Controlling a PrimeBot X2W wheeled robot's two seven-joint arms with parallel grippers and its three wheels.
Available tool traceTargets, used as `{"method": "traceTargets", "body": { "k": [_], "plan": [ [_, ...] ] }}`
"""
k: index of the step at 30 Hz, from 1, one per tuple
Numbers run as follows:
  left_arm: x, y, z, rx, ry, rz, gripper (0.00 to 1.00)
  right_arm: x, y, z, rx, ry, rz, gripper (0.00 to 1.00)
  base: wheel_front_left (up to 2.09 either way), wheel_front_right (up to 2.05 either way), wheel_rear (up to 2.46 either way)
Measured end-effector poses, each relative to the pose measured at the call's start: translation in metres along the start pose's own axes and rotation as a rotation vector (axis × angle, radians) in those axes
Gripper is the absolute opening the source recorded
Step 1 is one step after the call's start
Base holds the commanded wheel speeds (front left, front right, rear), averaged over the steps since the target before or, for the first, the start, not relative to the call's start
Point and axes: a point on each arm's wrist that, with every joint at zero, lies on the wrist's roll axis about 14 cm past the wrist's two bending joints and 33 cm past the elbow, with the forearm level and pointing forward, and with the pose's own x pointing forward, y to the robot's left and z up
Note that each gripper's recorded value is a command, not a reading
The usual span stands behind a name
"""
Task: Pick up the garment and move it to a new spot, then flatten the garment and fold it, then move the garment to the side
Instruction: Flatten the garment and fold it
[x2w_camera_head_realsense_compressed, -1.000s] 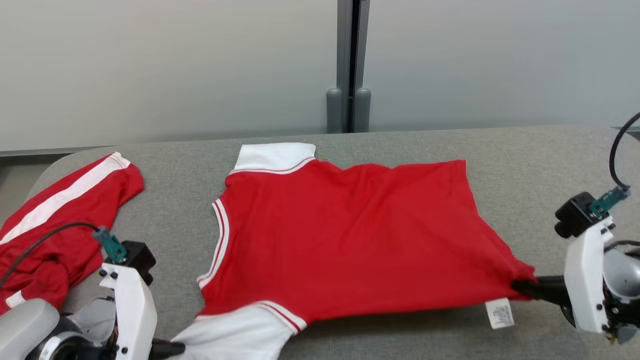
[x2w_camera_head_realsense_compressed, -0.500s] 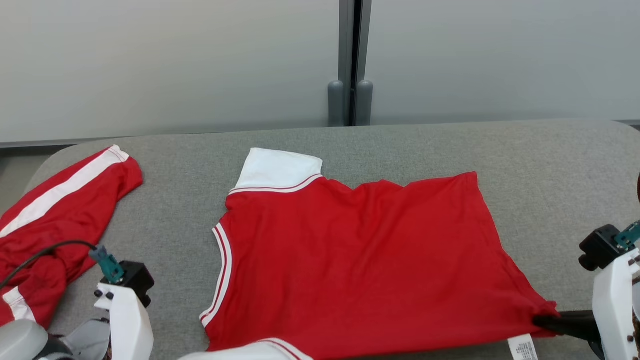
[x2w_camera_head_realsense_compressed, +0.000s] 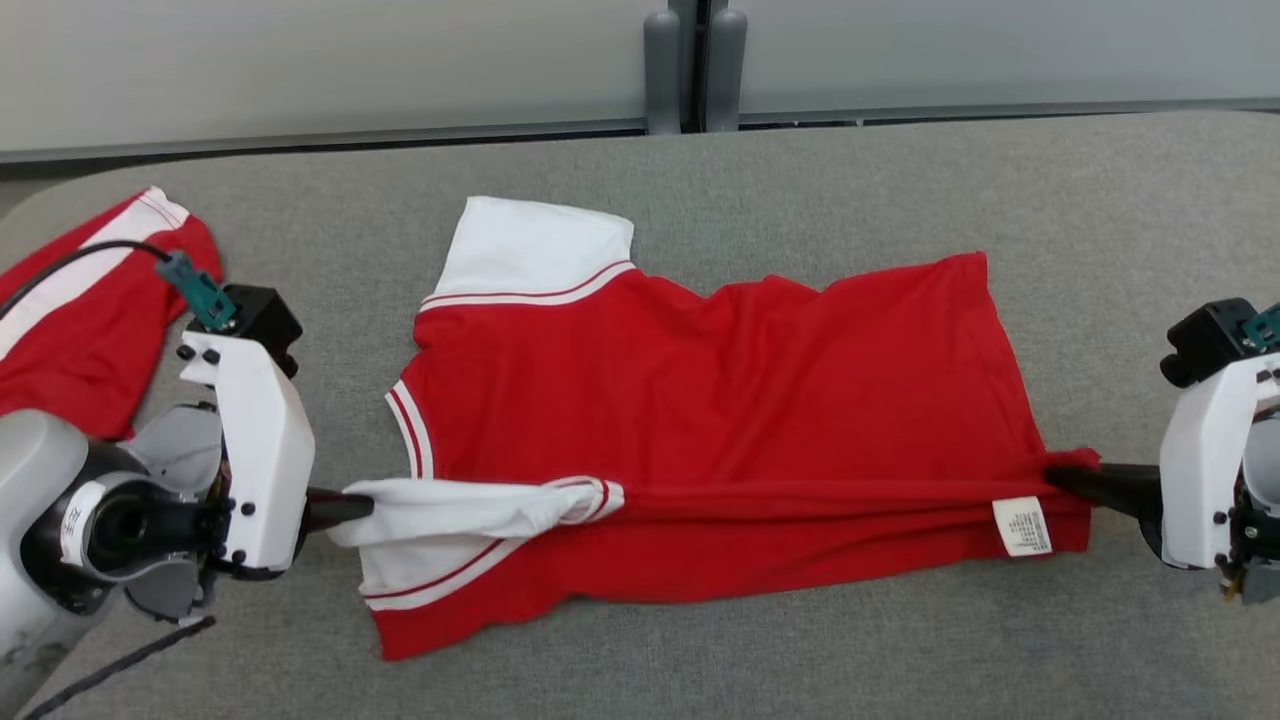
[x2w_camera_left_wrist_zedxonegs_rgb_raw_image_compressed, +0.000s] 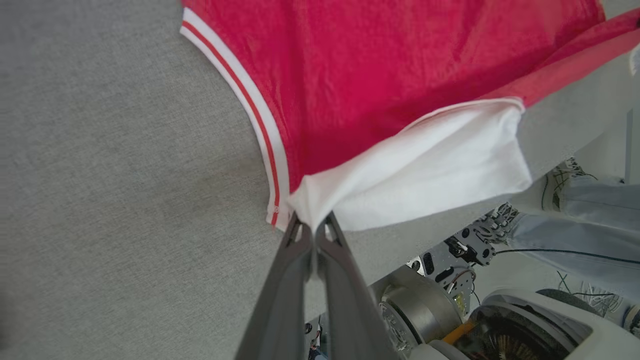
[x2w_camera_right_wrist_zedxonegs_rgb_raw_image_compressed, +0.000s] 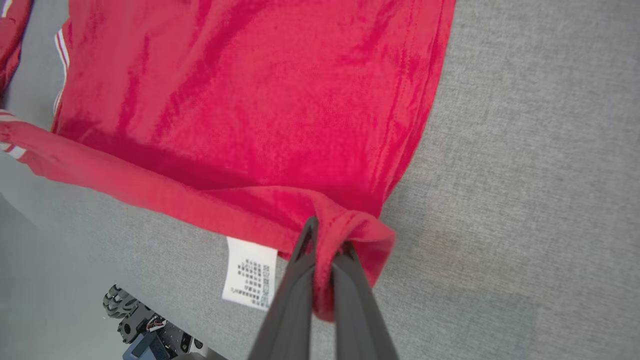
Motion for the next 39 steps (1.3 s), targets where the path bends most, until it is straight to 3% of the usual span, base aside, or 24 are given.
{"method": "traceTargets", "body": {
  "k": [6,9,10,11,12,20,29,34,39],
  "plan": [
    [0.027,0.014,0.029,-0.007,0.015,-0.003,0.00,0.027,-0.012,0.006,0.056,0.019,0.002,0.00,0.00,0.00,0.00],
    [0.043,0.019,0.035,-0.023,0.031,-0.019,0.00,0.040,-0.020,0.004,0.079,0.035,-0.010,0.28,0.00,0.00,0.00],
    [0.048,0.021,0.035,-0.026,0.037,-0.021,0.00,0.043,-0.021,0.005,0.084,0.037,-0.009,0.45,0.00,0.00,0.00],
    [0.052,0.024,0.037,-0.029,0.034,-0.018,0.86,0.047,-0.023,0.005,0.090,0.035,-0.014,1.00,0.00,0.00,0.00],
    [0.054,0.025,0.040,-0.031,0.025,-0.018,1.00,0.049,-0.023,0.008,0.091,0.023,-0.016,1.00,0.00,0.00,0.00],
    [0.039,0.023,0.060,-0.011,-0.130,-0.025,1.00,0.039,-0.015,0.052,0.086,-0.210,-0.020,1.00,0.00,0.00,0.00],
    [-0.014,0.011,0.087,0.051,-0.597,0.014,1.00,-0.011,-0.009,0.087,0.050,-0.632,-0.063,1.00,0.00,0.00,0.00],
    [-0.041,0.021,0.076,0.069,-0.840,0.141,1.00,-0.038,-0.017,0.083,0.035,-0.832,-0.127,1.00,0.00,0.00,0.00],
    [-0.054,0.024,0.054,0.030,-1.036,0.232,1.00,-0.038,-0.021,0.057,0.017,-0.846,-0.180,1.00,0.00,0.00,0.00]
  ]
}}
